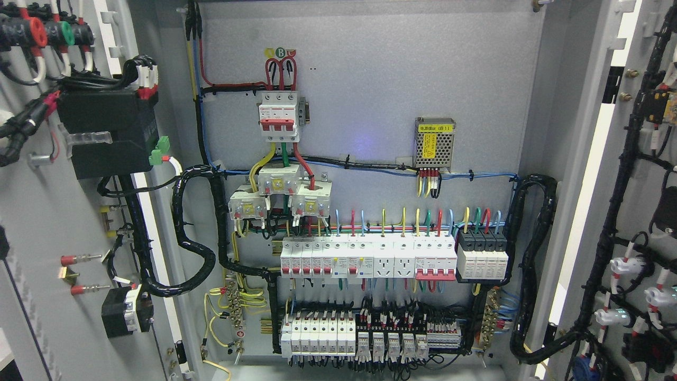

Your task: Open door with both hands

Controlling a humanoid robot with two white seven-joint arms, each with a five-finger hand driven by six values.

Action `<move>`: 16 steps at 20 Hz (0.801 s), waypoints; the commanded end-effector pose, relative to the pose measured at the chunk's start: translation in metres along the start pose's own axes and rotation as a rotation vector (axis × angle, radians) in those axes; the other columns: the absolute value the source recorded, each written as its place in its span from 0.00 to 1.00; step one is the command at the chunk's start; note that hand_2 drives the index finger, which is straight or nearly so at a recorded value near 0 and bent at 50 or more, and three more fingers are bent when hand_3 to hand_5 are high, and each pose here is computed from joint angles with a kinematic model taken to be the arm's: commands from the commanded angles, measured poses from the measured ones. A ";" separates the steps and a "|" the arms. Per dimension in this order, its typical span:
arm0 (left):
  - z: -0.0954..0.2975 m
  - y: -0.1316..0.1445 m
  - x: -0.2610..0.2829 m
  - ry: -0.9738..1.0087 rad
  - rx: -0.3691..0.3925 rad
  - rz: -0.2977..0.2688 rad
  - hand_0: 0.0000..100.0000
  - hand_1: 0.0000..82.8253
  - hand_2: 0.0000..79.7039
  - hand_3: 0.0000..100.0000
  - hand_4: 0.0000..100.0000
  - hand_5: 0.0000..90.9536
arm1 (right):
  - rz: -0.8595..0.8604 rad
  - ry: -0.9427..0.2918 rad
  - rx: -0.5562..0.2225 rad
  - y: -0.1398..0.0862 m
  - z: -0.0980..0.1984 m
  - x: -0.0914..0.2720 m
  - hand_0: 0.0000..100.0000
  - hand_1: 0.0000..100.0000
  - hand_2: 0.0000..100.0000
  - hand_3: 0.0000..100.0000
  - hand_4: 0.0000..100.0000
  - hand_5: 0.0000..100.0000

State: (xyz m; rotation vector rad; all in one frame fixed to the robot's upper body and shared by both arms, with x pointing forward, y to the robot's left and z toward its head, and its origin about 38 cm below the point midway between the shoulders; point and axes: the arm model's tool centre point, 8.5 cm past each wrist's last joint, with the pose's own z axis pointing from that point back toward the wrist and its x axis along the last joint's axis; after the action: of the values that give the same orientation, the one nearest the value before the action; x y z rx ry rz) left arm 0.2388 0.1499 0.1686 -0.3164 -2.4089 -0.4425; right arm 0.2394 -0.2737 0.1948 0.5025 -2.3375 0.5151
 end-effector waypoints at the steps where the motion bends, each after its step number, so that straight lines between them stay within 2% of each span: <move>1: -0.020 0.018 0.042 -0.350 0.059 -0.133 0.00 0.00 0.00 0.00 0.00 0.00 | 0.039 -0.024 -0.045 -0.028 -0.001 0.017 0.38 0.00 0.00 0.00 0.00 0.00; 4: -0.018 0.024 0.044 -0.349 0.068 -0.157 0.00 0.00 0.00 0.00 0.00 0.00 | 0.017 -0.020 -0.083 -0.042 0.000 0.021 0.38 0.00 0.00 0.00 0.00 0.00; 8: -0.009 0.038 0.047 -0.366 0.114 -0.194 0.00 0.00 0.00 0.00 0.00 0.00 | 0.032 -0.015 -0.074 -0.047 -0.001 0.024 0.38 0.00 0.00 0.00 0.00 0.00; 12: 0.004 0.045 0.051 -0.362 0.126 -0.234 0.00 0.00 0.00 0.00 0.00 0.00 | 0.040 -0.015 -0.074 -0.050 0.000 0.026 0.38 0.00 0.00 0.00 0.00 0.00; 16: 0.012 0.051 0.053 -0.354 0.156 -0.232 0.00 0.00 0.00 0.00 0.00 0.00 | 0.052 -0.014 -0.081 -0.054 0.001 0.028 0.38 0.00 0.00 0.00 0.00 0.00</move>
State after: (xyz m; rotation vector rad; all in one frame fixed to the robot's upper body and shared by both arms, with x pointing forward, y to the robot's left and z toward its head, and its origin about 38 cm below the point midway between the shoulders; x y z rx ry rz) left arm 0.2441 0.1878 0.1890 -0.1504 -2.4854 -0.3304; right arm 0.2451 -0.3105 0.2156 0.4621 -2.3611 0.4207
